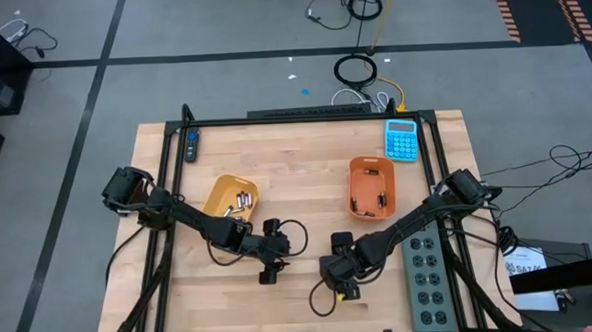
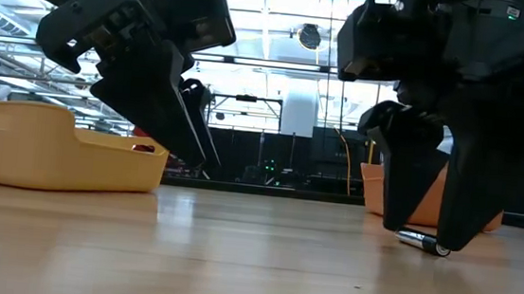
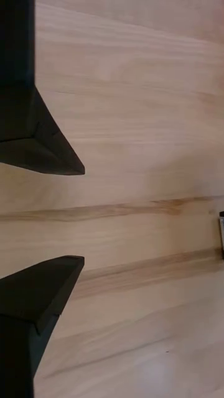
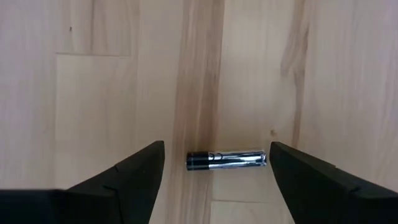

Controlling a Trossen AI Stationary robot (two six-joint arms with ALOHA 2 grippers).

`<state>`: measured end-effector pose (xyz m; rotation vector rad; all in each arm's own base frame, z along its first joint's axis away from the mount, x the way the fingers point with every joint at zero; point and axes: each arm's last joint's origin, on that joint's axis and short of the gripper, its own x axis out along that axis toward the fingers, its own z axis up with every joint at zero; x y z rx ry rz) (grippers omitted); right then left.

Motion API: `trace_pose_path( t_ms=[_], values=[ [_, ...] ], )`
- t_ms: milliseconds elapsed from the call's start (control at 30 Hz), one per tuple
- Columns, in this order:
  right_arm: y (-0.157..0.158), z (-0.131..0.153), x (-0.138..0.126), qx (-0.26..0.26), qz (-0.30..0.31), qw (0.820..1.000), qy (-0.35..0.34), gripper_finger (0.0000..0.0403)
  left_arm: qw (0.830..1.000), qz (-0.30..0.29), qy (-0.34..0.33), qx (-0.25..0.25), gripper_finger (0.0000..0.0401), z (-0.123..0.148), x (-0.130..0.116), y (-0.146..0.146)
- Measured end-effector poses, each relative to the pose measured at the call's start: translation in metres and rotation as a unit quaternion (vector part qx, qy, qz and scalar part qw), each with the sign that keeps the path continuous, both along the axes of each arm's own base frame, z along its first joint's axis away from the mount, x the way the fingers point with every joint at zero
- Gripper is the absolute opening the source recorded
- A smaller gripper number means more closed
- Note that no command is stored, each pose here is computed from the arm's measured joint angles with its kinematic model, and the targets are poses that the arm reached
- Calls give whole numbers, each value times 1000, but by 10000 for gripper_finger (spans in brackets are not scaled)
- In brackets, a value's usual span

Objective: Sort batteries
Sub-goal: Put the silver battery into the yellow bin

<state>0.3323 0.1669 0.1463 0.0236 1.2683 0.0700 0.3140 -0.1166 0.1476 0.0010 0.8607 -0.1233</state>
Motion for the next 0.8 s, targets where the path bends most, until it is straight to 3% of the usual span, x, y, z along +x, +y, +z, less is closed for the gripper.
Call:
trace_pose_path(
  t_ms=[633,800],
  values=[
    [1,-12,1,-15,12,1000,21,283,1000,0,6,2,233,-1,-1,0],
    [0,-13,0,-16,11,1000,23,263,1000,0,6,2,233,-1,-1,0]
  ],
)
